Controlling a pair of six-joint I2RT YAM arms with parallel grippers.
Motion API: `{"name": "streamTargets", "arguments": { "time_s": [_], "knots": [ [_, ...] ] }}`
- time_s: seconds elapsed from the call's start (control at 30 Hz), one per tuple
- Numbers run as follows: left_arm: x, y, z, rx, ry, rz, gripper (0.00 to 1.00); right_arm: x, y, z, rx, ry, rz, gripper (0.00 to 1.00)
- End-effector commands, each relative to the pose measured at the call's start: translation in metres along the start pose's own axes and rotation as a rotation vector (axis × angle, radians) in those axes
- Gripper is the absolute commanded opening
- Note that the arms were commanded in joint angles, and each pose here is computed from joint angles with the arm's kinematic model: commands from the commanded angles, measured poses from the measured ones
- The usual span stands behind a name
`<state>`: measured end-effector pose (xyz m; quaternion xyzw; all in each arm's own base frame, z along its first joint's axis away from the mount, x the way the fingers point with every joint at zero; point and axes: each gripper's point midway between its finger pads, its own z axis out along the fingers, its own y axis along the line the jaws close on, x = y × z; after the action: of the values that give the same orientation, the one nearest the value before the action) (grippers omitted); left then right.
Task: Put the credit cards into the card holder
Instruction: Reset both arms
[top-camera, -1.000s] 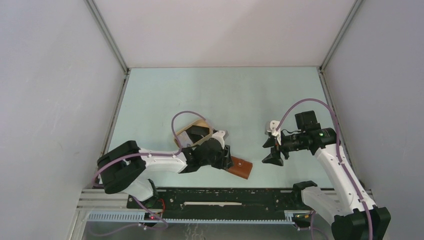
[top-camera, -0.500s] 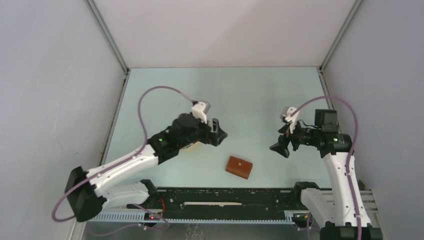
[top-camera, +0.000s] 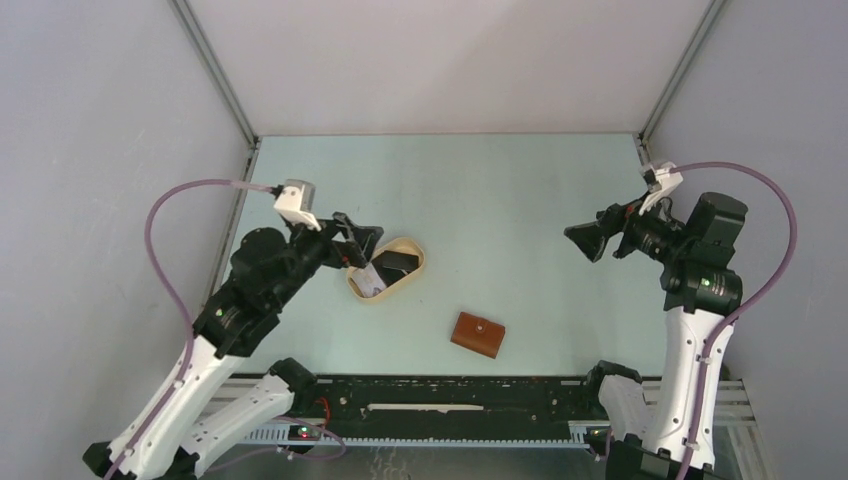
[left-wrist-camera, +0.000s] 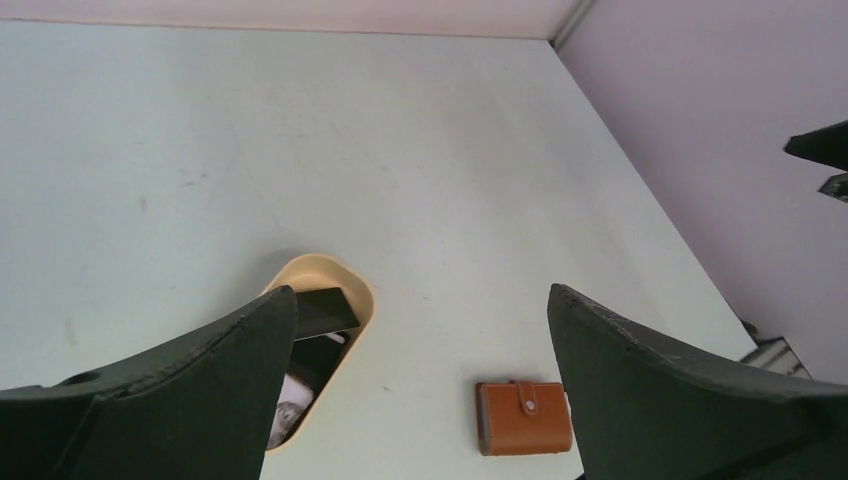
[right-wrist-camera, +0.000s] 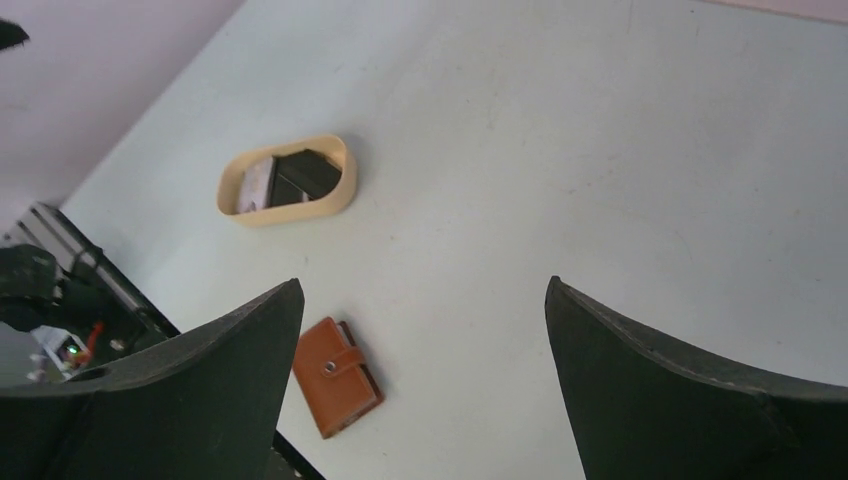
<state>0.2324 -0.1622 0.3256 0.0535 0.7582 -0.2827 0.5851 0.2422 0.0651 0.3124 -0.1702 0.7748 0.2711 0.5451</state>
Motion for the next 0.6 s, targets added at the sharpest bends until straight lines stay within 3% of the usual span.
{"name": "streamTargets", "arguments": {
  "time_s": [0.0,0.57],
  "knots": [
    [-0.013,0.022,-0.027,-0.094,-0.045,0.034,1.0,-0.03,0.004,-0.003,0.002,-0.078,0.117,1.0],
    [-0.001,0.036,-0.035,-0.126,-0.039,0.02,1.0,-0.038,-0.003,-0.012,0.016,-0.12,0.156,1.0]
  ]
}}
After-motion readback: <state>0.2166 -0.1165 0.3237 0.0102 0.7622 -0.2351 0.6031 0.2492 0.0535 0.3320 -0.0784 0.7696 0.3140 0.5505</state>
